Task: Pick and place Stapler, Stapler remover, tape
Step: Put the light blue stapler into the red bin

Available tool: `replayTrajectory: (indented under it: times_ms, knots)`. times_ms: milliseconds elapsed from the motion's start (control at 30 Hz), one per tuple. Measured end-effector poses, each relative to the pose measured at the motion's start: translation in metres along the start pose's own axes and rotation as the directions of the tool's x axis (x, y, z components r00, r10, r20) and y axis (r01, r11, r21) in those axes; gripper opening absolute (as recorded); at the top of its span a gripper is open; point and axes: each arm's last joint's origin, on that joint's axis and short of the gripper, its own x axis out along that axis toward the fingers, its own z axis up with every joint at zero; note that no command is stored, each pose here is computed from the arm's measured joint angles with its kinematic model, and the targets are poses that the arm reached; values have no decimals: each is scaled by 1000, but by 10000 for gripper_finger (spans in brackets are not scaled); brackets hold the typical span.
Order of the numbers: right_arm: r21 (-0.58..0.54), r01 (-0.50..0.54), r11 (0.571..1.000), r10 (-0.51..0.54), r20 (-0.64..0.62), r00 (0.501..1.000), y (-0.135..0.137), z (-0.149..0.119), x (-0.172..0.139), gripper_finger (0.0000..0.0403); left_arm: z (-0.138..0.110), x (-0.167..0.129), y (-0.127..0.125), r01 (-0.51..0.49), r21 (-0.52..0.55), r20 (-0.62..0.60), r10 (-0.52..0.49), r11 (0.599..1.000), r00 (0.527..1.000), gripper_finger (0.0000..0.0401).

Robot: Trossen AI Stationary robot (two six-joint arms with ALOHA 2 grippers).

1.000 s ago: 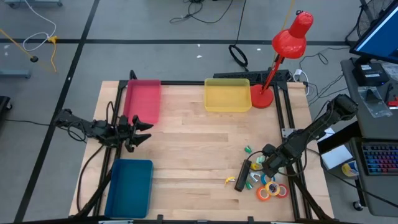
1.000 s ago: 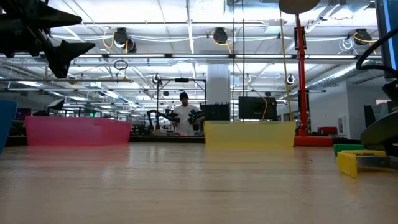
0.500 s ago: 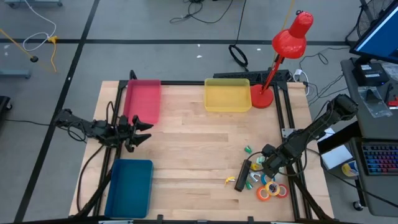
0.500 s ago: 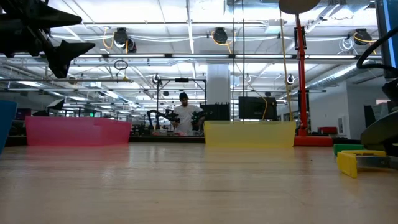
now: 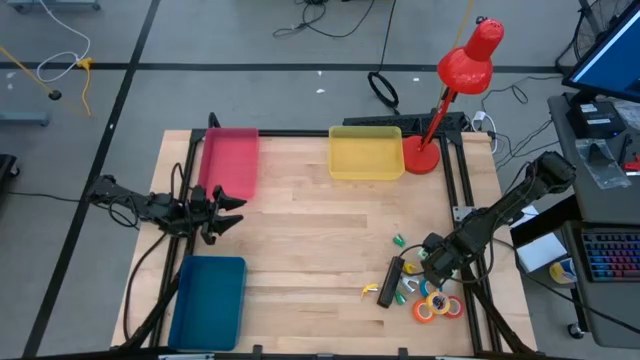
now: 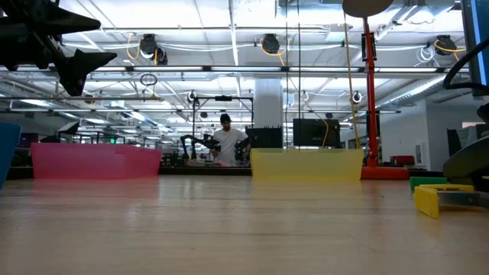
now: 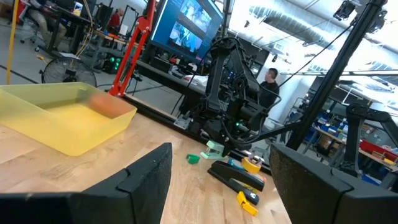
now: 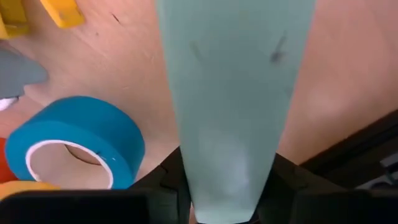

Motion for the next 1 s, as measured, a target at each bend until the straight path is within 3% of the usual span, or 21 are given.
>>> replayTrajectory:
  times_ms: [200,333,567,667,800,1000]
  knots:
    - [11,-59,998,59,12,998,4,-2,-11,113,0,0,0,2,-12,3,-2,1000,1000,269]
    - [42,-105,994,103,28,994,7,-6,-28,113,2,0,-1,8,-80,17,-6,997,1000,269]
    - [102,-303,947,279,201,939,15,-11,-72,113,11,-1,-4,60,-206,107,-39,977,993,269]
    - [115,-418,901,361,336,870,18,-9,-92,113,17,-2,-6,95,-231,168,-57,968,984,269]
    - [62,-568,821,464,507,726,29,5,-106,113,24,-3,-6,74,-220,240,-19,973,971,269]
    - [-116,-646,754,559,630,539,55,46,-121,113,27,-4,-3,-39,-262,292,118,964,949,269]
